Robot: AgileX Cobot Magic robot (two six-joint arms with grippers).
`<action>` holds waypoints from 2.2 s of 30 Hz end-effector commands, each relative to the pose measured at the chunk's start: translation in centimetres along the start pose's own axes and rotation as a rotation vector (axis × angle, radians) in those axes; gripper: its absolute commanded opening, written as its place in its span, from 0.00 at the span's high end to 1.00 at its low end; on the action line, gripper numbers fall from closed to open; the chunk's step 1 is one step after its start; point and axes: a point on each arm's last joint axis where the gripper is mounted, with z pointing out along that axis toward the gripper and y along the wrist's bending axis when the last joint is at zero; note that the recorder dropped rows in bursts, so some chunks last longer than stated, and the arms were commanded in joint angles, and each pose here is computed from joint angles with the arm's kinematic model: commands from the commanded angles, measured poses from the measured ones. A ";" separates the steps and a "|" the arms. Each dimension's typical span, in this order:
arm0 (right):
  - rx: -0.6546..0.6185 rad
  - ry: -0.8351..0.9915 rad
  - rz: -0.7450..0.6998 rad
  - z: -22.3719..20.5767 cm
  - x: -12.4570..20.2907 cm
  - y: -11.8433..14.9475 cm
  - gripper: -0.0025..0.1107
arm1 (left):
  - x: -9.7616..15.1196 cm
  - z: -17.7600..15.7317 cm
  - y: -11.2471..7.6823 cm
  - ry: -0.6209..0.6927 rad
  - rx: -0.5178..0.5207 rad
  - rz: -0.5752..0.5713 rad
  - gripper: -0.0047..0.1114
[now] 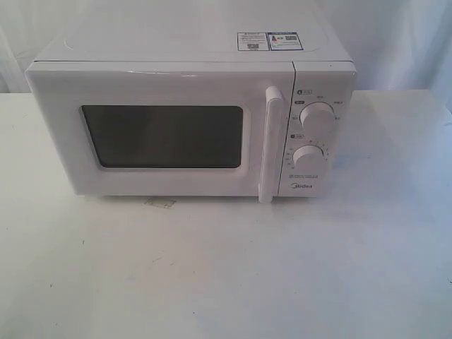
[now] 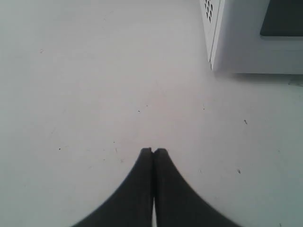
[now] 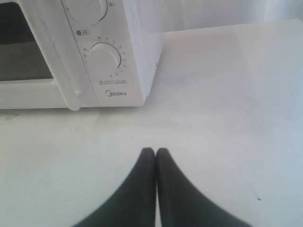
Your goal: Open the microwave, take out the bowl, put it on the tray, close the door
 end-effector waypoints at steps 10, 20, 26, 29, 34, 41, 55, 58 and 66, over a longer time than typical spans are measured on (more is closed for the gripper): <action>-0.027 -0.206 -0.012 -0.2 -1.7 0.3 0.98 | 0.1 0.0 0.0 -0.002 -0.002 -0.005 0.96; -0.068 -0.447 -0.012 -0.9 -3.8 0.6 0.98 | 0.1 0.0 0.0 -0.002 -0.002 -0.005 0.96; -0.163 -0.859 0.039 -3.2 -6.7 1.2 0.98 | 0.1 0.0 0.0 -0.002 -0.002 -0.005 0.96; -0.199 -0.937 0.086 -5.2 -9.7 1.5 0.98 | 0.1 0.0 0.0 -0.002 -0.002 -0.005 0.96; -0.170 -0.848 0.069 -6.7 -14.7 2.1 0.98 | 0.1 0.0 0.0 -0.002 -0.002 -0.005 0.96; -0.036 -0.068 0.135 -0.6 -16.1 2.3 0.98 | 0.1 0.0 0.0 -0.002 -0.002 -0.005 0.96; -0.185 0.572 0.142 11.2 -10.4 4.1 0.98 | 0.1 0.0 0.0 -0.002 -0.002 -0.005 0.96; -0.409 0.529 0.132 11.8 -10.6 5.8 0.98 | 0.1 0.0 0.0 -0.002 -0.002 -0.005 0.96; -0.896 0.247 -0.182 10.6 -11.9 8.8 0.98 | 0.1 0.0 0.0 -0.002 -0.002 -0.005 0.96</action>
